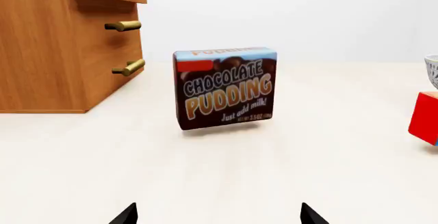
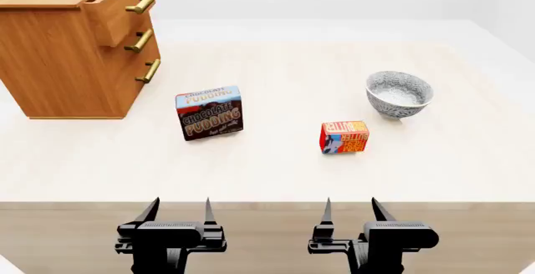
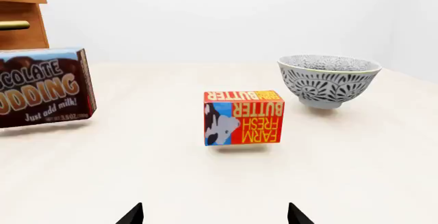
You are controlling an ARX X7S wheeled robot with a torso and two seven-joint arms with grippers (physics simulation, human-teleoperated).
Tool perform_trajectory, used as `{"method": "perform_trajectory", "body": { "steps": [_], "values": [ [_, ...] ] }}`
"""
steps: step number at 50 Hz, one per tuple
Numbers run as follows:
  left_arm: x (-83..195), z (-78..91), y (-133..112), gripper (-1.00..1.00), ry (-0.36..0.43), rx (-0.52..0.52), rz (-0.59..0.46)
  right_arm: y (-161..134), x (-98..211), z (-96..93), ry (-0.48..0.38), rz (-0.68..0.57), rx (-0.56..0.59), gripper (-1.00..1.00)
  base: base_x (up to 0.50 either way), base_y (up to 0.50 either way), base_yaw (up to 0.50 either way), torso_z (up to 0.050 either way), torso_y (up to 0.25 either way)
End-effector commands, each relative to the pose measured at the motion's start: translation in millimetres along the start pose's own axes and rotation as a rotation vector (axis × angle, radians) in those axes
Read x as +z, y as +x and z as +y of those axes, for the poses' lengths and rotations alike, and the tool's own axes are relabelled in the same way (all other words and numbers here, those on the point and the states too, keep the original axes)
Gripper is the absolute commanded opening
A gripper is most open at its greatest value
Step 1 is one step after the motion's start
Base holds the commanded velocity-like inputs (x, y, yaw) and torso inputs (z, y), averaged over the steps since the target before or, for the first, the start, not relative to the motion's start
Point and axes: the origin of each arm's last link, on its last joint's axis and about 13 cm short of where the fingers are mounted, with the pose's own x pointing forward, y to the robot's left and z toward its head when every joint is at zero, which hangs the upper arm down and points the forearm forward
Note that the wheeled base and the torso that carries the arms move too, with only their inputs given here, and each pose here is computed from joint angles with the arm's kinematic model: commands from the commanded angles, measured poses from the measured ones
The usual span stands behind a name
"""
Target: Put the butter at the back in the top drawer of the cabinet and close it.
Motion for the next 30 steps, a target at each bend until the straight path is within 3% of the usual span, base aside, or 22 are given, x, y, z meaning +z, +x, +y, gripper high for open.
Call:
{"method": "perform_trajectory", "body": {
  "steps": [1, 27, 30],
  "values": [
    [-0.1, 0.0, 0.1, 1.00, 0.002, 0.000, 0.001, 0.0, -0.1, 0.4, -0.001, 0.000, 0.000, 1.00, 0.00, 0.00, 0.00, 0.000, 0.000],
    [1.1, -0.3, -0.7, 1.00, 0.000, -0.004, -0.012, -0.2, -0.2, 0.2, -0.001, -0.005, -0.002, 1.00, 0.00, 0.00, 0.00, 0.000, 0.000],
    [0.8, -0.2, -0.2, 1.00, 0.001, -0.002, -0.011, -0.3, -0.3, 0.2, -0.002, -0.007, -0.004, 1.00, 0.00, 0.00, 0.00, 0.046, 0.006]
  ]
}}
